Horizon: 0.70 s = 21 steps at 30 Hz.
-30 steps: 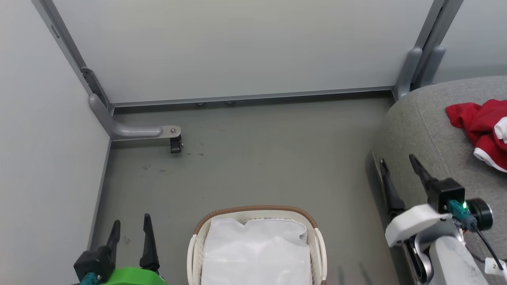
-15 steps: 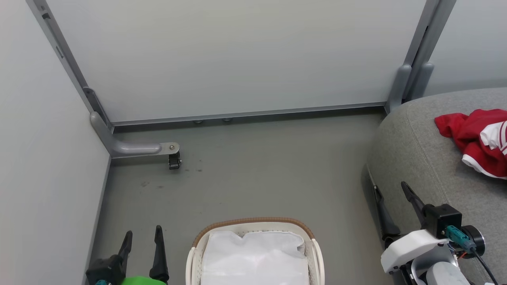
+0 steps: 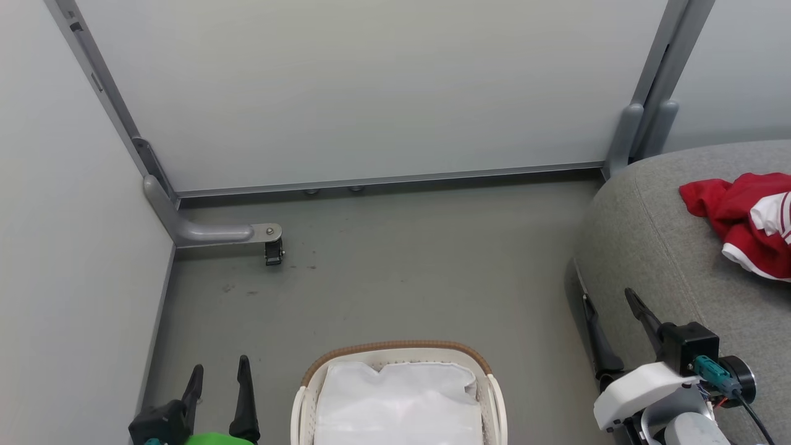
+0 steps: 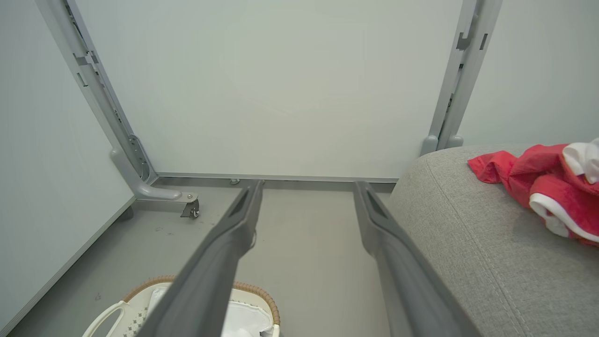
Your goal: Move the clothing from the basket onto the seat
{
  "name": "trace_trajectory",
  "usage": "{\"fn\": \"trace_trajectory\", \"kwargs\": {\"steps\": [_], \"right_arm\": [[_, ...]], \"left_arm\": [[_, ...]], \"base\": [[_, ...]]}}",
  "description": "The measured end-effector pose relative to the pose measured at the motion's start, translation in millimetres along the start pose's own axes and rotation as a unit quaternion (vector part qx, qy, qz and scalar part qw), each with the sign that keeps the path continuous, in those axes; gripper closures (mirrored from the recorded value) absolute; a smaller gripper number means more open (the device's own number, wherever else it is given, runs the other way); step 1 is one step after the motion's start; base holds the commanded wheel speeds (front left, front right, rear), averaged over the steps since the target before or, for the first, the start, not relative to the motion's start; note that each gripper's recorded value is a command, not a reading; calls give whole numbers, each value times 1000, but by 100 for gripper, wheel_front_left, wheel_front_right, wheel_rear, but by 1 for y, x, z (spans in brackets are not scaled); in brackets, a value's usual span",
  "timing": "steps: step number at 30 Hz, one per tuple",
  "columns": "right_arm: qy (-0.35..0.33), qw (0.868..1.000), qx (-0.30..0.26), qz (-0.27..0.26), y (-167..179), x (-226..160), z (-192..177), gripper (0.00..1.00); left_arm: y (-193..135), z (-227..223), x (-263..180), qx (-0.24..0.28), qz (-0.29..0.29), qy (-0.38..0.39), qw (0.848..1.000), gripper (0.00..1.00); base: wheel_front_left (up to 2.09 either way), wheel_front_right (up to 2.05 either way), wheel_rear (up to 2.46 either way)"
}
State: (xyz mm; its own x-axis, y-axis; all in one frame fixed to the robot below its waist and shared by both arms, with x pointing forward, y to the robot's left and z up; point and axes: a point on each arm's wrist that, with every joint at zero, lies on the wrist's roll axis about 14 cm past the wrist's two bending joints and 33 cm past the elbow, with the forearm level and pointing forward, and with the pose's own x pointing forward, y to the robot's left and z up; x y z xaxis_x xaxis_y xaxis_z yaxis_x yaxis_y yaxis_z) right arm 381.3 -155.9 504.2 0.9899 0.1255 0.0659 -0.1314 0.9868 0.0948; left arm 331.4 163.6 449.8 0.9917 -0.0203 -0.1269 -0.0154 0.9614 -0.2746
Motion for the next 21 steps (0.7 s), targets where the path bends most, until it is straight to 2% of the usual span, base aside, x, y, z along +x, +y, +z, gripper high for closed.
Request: {"fn": "trace_trajectory", "kwargs": {"steps": [4,5,10,21], "right_arm": [[0,1000,0,-1,-1,0,0,0],[3,1000,1,-2,-1,-1,-2,100],[39,999,19,-12,-3,-11,-24,100],[42,991,120,-45,-14,-10,-23,100]], "left_arm": [[0,0,1,0,-2,1,1000,0],[0,-1,1,0,-1,3,1000,100],[-1,-14,-2,-13,5,26,1000,100],[11,-15,1,-103,29,41,993,100]], "base": [[0,0,0],[0,0,0],[0,0,0],[0,0,0]]}}
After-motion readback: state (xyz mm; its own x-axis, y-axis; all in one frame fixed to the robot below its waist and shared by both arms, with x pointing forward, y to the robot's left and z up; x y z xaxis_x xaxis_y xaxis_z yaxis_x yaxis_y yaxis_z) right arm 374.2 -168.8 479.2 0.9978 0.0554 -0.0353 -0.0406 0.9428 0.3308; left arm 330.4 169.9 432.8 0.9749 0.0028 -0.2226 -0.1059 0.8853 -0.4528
